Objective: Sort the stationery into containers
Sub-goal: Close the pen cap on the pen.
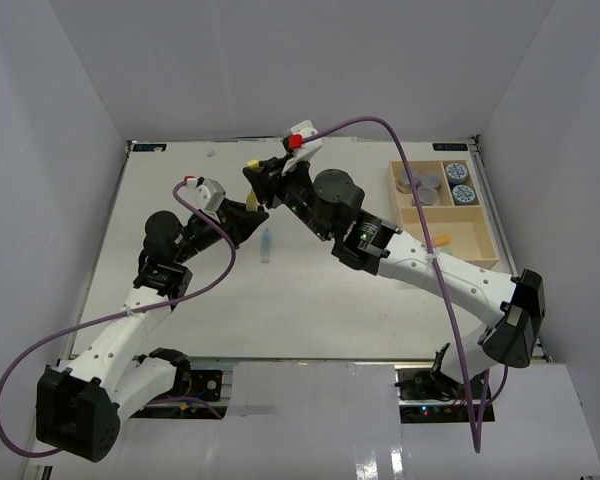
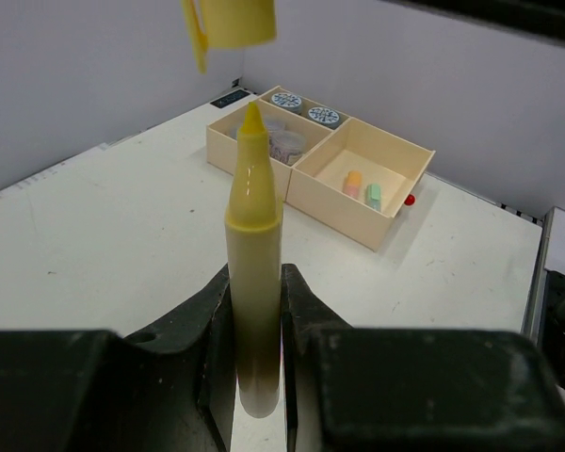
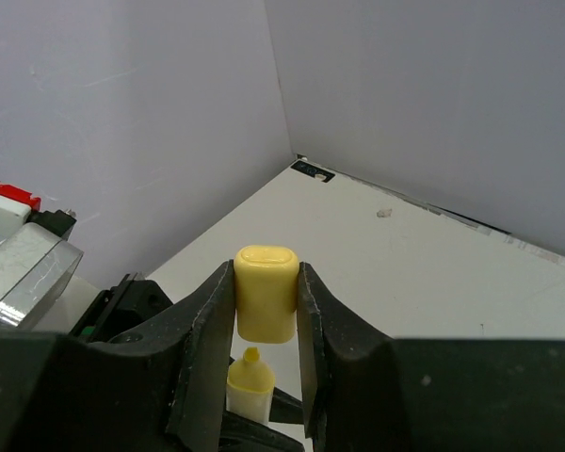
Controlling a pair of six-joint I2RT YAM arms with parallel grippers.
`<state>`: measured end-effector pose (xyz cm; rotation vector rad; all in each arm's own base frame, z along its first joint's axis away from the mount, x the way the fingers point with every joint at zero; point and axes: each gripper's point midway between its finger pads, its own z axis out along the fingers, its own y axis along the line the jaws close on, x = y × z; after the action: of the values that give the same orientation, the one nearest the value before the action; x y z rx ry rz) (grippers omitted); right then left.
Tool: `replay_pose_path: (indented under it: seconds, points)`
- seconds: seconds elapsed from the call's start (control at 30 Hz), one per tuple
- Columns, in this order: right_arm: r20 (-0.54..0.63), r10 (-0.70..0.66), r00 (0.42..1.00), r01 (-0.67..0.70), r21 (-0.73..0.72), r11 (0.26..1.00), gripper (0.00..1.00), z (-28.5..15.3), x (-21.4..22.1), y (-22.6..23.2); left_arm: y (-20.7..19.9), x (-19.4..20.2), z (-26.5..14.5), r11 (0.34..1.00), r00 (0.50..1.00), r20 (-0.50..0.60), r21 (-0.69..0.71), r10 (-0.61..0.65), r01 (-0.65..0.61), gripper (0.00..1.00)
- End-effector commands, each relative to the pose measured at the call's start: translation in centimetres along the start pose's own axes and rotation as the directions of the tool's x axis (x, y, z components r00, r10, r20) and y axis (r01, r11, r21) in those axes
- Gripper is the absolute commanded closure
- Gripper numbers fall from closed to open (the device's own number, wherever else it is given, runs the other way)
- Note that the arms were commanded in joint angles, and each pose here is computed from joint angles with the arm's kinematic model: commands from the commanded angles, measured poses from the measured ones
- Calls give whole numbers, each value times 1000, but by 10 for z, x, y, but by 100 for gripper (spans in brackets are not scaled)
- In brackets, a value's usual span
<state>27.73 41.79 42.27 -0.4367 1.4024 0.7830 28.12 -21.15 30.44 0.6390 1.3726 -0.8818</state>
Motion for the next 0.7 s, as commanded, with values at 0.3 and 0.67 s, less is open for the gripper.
replay_pose_path:
  seconds: [0.3,0.67]
  points:
    - [72,94,993,-94,-2,996,92,-8,-18,6,1,-13,-3,1000,999,49,-24,13,-11,86]
    - [39,120,992,-120,-8,993,92,-7,3,11,-1,-16,-3,1000,998,58,-16,18,-17,86]
